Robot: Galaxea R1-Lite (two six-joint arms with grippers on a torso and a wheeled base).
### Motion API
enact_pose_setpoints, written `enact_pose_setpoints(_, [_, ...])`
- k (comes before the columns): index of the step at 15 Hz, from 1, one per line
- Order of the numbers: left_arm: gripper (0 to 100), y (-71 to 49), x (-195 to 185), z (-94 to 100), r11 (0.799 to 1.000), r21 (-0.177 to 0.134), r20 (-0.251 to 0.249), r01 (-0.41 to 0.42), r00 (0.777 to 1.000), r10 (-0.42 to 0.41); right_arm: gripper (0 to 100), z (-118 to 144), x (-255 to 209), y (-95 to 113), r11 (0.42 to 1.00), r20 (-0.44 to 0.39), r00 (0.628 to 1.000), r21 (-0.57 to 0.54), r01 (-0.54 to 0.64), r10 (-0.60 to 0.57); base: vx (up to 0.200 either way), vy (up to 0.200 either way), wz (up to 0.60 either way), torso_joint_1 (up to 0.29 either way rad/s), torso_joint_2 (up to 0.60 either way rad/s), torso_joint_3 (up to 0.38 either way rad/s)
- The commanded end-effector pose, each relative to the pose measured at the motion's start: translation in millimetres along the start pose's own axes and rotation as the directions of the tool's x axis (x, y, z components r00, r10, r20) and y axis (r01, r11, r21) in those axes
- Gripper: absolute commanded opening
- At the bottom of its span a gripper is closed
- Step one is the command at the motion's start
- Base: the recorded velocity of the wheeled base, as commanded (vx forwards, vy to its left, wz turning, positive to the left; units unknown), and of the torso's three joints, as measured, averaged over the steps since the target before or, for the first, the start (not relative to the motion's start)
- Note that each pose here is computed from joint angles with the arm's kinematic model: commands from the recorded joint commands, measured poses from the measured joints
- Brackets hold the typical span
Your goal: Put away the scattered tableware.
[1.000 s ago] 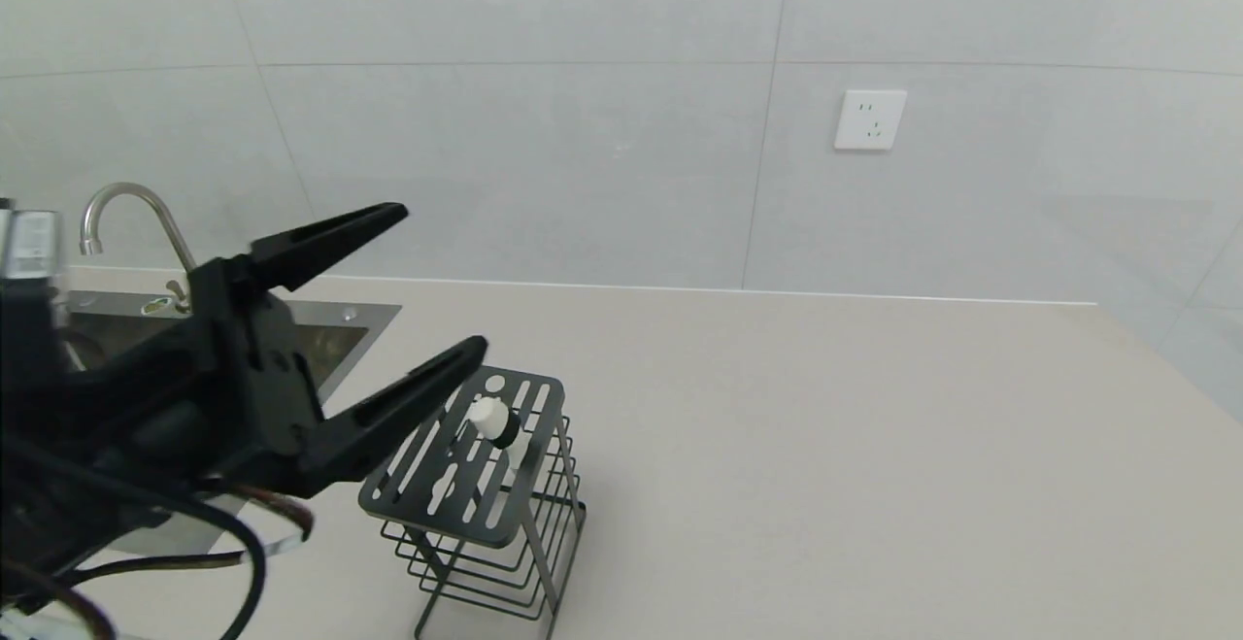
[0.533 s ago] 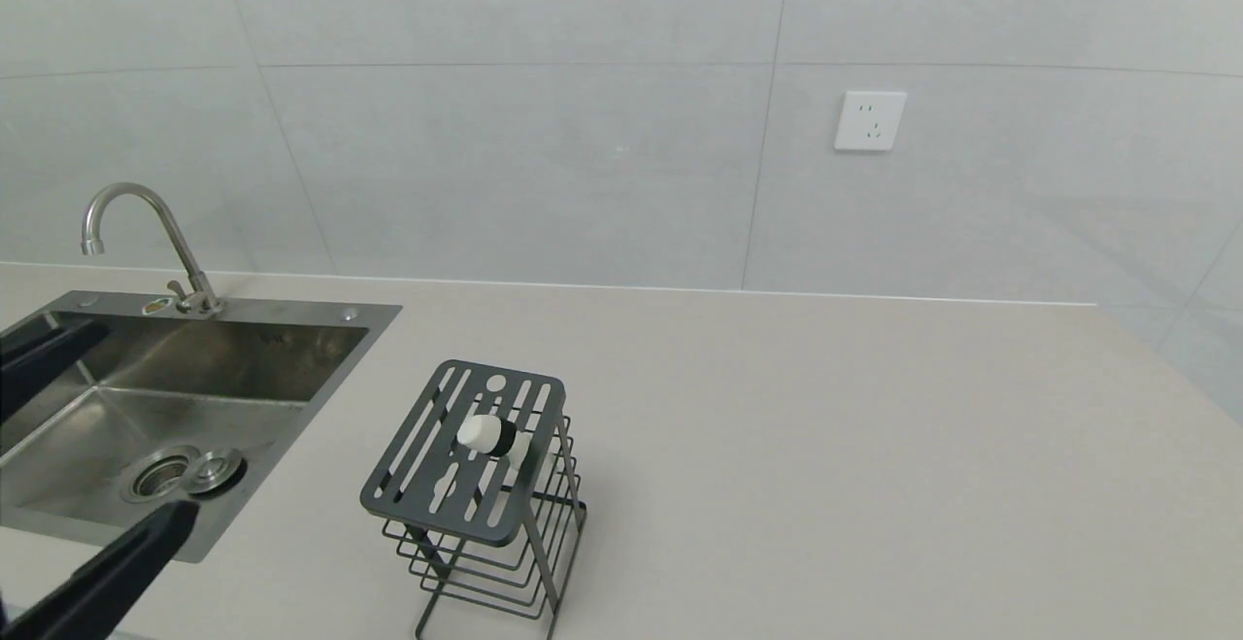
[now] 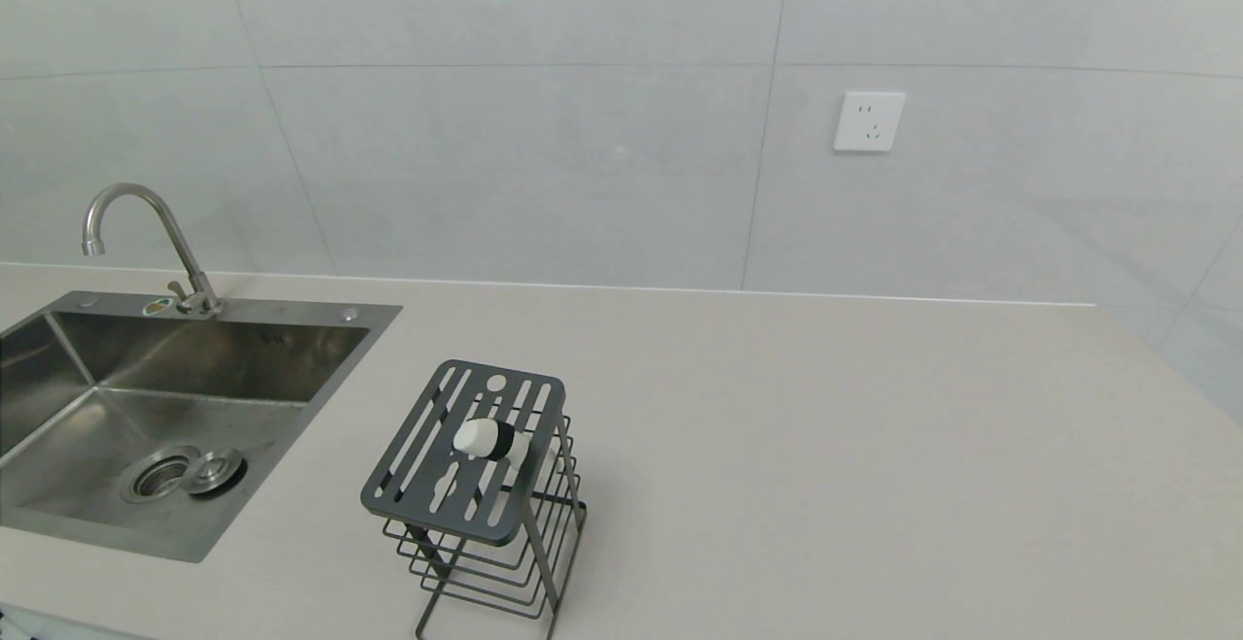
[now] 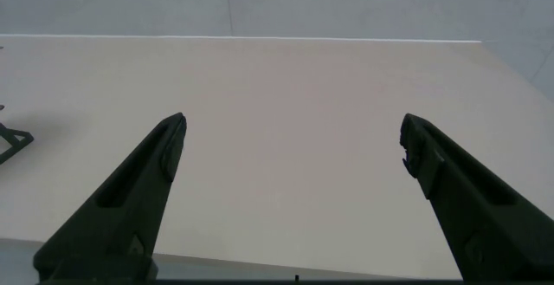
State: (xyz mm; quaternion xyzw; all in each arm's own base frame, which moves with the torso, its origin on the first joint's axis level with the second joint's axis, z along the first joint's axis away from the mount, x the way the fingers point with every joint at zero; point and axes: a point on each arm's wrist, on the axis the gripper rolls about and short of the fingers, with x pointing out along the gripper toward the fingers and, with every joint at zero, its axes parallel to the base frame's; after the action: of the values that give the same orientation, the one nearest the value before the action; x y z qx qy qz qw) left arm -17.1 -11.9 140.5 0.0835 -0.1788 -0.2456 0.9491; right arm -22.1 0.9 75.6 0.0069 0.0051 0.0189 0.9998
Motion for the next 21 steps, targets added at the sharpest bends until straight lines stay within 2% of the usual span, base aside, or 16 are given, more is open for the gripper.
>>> enact_pose_setpoints(1, [100,-9.2,-11,-15.2,0.999,0.017,-0.012,-0.044,0.999,0.044,100,0,0,0,1.0,-0.002,1.0,0.0,0.0,0.0,0.0,0.0,0.0,0.0,0.0,0.0])
enact_pose_setpoints(2, [100,-9.6,-12,-17.0,1.0,-0.001,-0.017,-0.021,1.0,0.021,100,0,0,0,1.0,-0.001,1.0,0.0,0.0,0.0,0.0,0.0,0.0,0.0,0.0,0.0])
enact_pose_setpoints(3, [100,-10.2,-16,-20.5,0.999,-0.022,-0.019,0.043,0.999,-0.044,100,0,0,0,1.0,-0.001,1.0,0.0,0.0,0.0,0.0,0.0,0.0,0.0,0.0,0.0])
enact_pose_setpoints(5, [100,-11.0,-17,-22.8,0.998,-0.035,-0.027,0.049,0.998,-0.05,100,0,0,0,1.0,-0.002,1.0,0.0,0.0,0.0,0.0,0.0,0.0,0.0,0.0,0.0])
enact_pose_setpoints(6, [100,-14.4,-22,-29.5,0.999,-0.033,-0.057,0.032,0.998,-0.034,100,0,0,0,1.0,-0.002,1.0,0.0,0.0,0.0,0.0,0.0,0.0,0.0,0.0,0.0])
enact_pose_setpoints(7, [100,-15.8,-24,-45.0,0.999,-0.04,-0.199,-0.015,0.98,0.007,100,0,0,0,1.0,-0.002,1.0,0.0,0.0,0.0,0.0,0.0,0.0,0.0,0.0,0.0])
enact_pose_setpoints(8, [100,-14.8,-26,-53.5,0.99,-0.04,-0.3,-0.134,0.947,0.116,100,0,0,0,1.0,-0.001,1.0,0.0,0.0,0.0,0.0,0.0,0.0,0.0,0.0,0.0])
enact_pose_setpoints(9, [100,-11.6,-27,-53.1,0.965,0.001,-0.314,-0.261,0.916,0.248,100,0,0,0,1.0,-0.002,1.0,0.0,0.0,0.0,0.0,0.0,0.0,0.0,0.0,0.0])
enact_pose_setpoints(10, [100,-10.1,-27,-53.8,0.944,0.018,-0.325,-0.33,0.891,0.318,100,0,0,0,1.0,-0.001,1.0,0.0,0.0,0.0,0.0,0.0,0.0,0.0,0.0,0.0])
enact_pose_setpoints(11, [100,-10.0,-27,-54.1,0.941,0.015,-0.326,-0.337,0.888,0.324,100,0,0,0,1.0,-0.001,1.0,0.0,0.0,0.0,0.0,0.0,0.0,0.0,0.0,0.0])
enact_pose_setpoints(12, [100,-8.9,-29,-56.0,0.909,-0.007,-0.351,-0.416,0.852,0.387,100,0,0,0,1.0,-0.002,1.0,0.0,0.0,0.0,0.0,0.0,0.0,0.0,0.0,0.0])
enact_pose_setpoints(13, [100,-8.9,-29,-57.8,0.898,-0.025,-0.37,-0.44,0.838,0.401,100,0,0,0,1.0,-0.002,1.0,0.0,0.0,0.0,0.0,0.0,0.0,0.0,0.0,0.0])
enact_pose_setpoints(15, [100,-8.9,-29,-58.0,0.895,-0.037,-0.371,-0.444,0.838,0.4,100,0,0,0,1.0,-0.002,1.0,0.0,0.0,0.0,0.0,0.0,0.0,0.0,0.0,0.0])
enact_pose_setpoints(17, [100,-9.2,-29,-58.4,0.89,-0.079,-0.375,-0.449,0.841,0.391,100,0,0,0,1.0,-0.001,1.0,0.0,0.0,0.0,0.0,0.0,0.0,0.0,0.0,0.0])
enact_pose_setpoints(18, [100,-9.2,-29,-58.4,0.887,-0.089,-0.375,-0.452,0.841,0.391,100,0,0,0,1.0,-0.001,1.0,0.0,0.0,0.0,0.0,0.0,0.0,0.0,0.0,0.0])
enact_pose_setpoints(21, [100,-9.2,-29,-58.4,0.887,-0.089,-0.375,-0.452,0.841,0.391,100,0,0,0,1.0,-0.002,1.0,0.0,0.0,0.0,0.0,0.0,0.0,0.0,0.0,0.0])
